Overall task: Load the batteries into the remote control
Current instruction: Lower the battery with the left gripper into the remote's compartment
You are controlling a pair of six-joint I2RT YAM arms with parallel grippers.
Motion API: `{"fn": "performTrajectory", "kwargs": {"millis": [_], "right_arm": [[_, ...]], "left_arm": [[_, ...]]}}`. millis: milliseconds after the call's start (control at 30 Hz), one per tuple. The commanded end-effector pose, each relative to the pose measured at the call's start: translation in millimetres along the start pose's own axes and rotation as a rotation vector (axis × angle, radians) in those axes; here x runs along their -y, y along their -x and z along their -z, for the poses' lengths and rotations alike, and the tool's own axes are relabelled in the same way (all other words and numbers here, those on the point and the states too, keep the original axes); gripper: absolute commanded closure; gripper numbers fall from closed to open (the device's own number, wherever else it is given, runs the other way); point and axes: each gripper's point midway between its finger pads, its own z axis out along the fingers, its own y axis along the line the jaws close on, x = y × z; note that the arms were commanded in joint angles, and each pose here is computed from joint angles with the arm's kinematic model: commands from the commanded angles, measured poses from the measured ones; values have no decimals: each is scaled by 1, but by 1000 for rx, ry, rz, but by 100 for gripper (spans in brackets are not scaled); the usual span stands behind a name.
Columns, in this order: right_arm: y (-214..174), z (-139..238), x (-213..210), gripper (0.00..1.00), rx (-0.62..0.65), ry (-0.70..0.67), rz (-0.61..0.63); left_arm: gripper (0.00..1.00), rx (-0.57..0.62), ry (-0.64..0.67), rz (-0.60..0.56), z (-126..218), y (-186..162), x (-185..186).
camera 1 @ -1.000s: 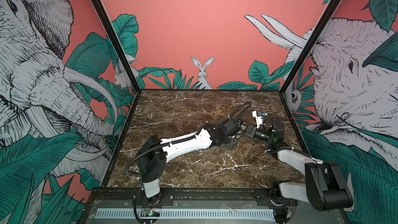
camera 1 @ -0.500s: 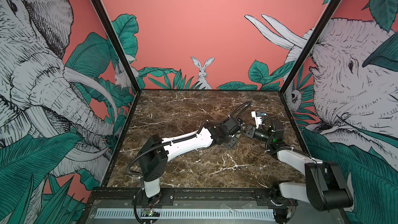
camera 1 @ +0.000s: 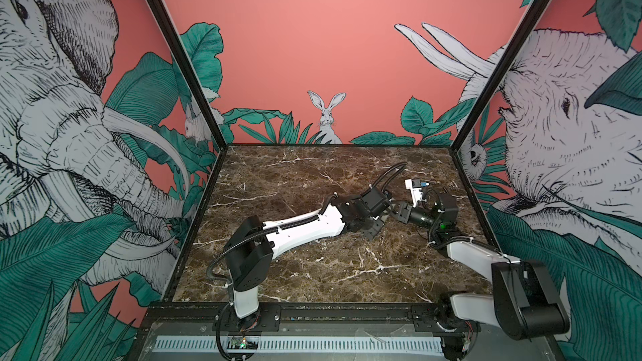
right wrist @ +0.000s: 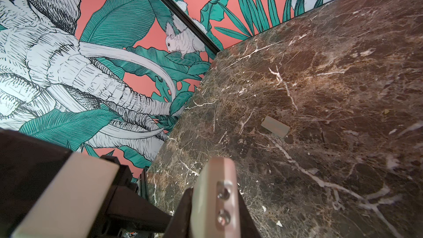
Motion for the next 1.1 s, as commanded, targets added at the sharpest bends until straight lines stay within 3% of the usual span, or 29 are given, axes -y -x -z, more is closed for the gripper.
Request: {"fn": "performTrajectory", "kwargs": {"millis": [0,267,733,1067], "right_arm": [[6,-1,-12,100,14,49,53],[6,-1,-16,100,13,68,37],[22,0,-43,100,66,258,-98],[18,-2,-41,100,41,247,-97]], "left_arm": [[100,20,1,19,5,12,-3],[100,19,1,18,4,18,-4],[100,25,9,4,9,20,-7],[97,9,15,-10,15,14,-10]]}}
